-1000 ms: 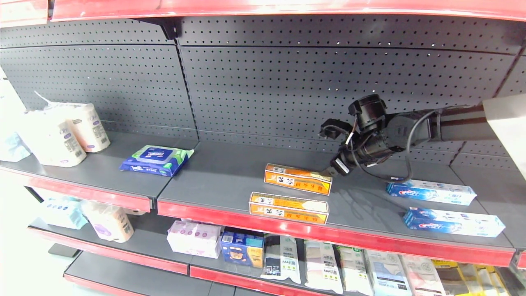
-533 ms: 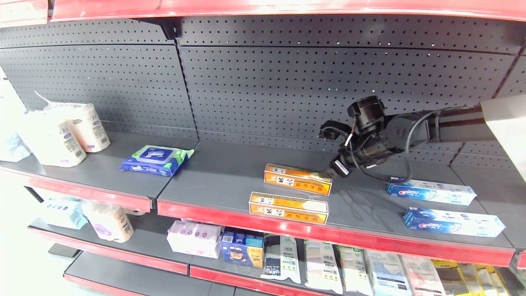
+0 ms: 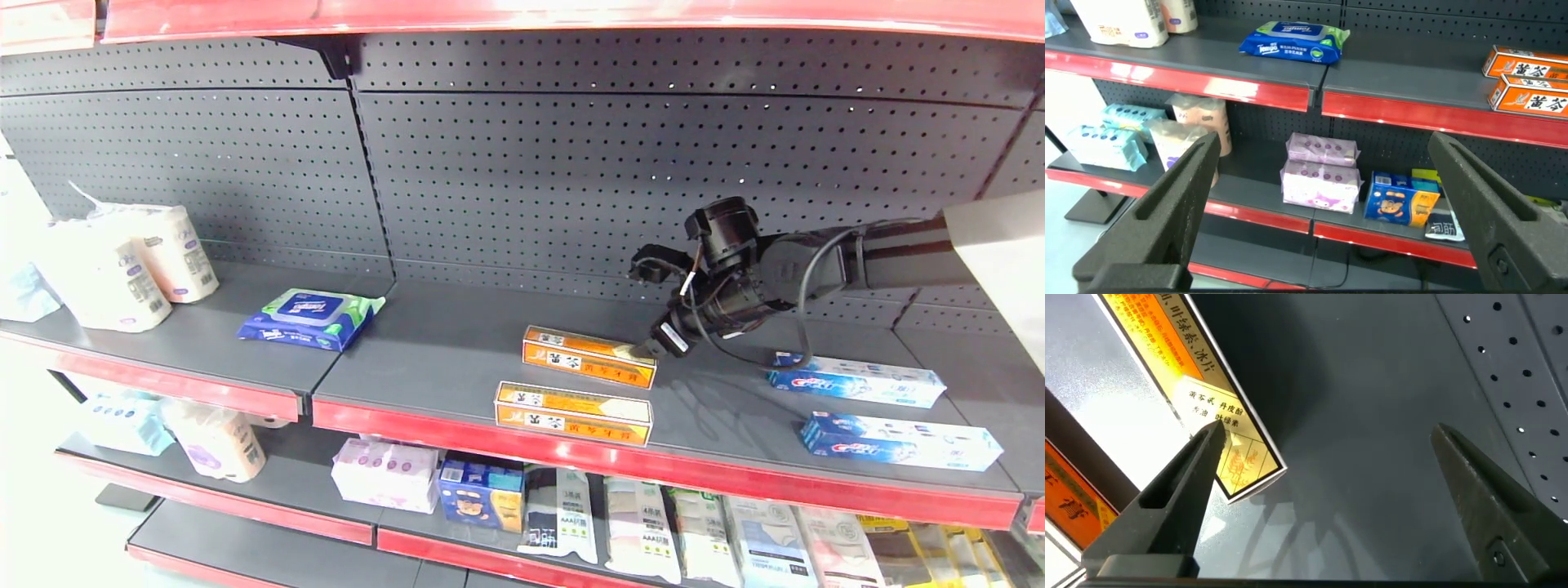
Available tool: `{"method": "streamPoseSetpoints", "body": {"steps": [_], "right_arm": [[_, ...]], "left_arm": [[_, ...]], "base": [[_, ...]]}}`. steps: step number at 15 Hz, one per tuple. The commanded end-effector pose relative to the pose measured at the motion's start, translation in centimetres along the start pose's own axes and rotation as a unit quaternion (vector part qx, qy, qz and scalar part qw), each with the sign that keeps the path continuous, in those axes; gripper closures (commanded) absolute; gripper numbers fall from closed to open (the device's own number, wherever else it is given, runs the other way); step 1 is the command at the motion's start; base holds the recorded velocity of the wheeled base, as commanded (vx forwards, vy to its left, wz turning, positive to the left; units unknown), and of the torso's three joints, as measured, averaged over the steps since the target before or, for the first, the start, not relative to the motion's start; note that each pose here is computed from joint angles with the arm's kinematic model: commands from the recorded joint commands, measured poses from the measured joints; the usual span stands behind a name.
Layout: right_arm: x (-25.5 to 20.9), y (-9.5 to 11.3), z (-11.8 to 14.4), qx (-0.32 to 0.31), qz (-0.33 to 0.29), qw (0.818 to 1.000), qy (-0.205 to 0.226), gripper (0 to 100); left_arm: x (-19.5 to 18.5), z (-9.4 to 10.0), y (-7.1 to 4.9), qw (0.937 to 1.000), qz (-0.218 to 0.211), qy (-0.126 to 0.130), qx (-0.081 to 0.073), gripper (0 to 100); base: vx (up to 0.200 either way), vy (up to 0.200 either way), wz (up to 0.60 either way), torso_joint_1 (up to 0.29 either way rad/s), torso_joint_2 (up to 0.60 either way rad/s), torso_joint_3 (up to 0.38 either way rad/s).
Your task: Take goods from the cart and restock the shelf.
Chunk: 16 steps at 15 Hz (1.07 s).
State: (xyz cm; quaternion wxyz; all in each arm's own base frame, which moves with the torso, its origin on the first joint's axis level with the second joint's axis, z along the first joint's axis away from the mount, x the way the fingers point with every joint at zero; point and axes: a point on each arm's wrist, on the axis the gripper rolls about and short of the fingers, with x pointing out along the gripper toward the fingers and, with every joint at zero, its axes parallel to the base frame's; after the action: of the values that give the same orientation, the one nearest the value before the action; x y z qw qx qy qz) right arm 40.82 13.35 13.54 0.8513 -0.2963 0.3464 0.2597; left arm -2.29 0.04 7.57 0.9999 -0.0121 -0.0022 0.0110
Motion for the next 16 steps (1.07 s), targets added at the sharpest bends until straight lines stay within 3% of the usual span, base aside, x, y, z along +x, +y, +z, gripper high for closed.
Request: {"method": "streamPoseSetpoints", "body": {"steps": [1, 7, 12, 16], "right_arm": [[0.5, 0.4, -0.2, -0.002, 0.006, 1.000, 0.006, 0], [0.5, 0.3, 0.3, -0.002, -0.001, 1.000, -0.010, 0], [-1.7, -0.8, 1.0, 0.007, -0.016, 0.999, -0.033, 0], [-3.9, -0.3, 0.5, 0.007, -0.012, 0.999, -0.034, 0]], "left_arm": [[0.0, 0.0, 0.0, 1.0000, 0.000, 0.000, 0.000, 0], [0.0, 0.0, 0.0, 1.0000, 0.000, 0.000, 0.000, 0], [0.0, 0.0, 0.0, 1.0000, 0.000, 0.000, 0.000, 0], [0.0, 0.0, 0.0, 1.0000, 0.000, 0.000, 0.000, 0]], "base": [[0.000, 0.000, 0.00, 0.000, 0.00, 0.000], [0.000, 0.000, 0.00, 0.000, 0.00, 0.000], [0.000, 0.000, 0.00, 0.000, 0.00, 0.000], [0.000, 0.000, 0.00, 0.000, 0.00, 0.000]]}}
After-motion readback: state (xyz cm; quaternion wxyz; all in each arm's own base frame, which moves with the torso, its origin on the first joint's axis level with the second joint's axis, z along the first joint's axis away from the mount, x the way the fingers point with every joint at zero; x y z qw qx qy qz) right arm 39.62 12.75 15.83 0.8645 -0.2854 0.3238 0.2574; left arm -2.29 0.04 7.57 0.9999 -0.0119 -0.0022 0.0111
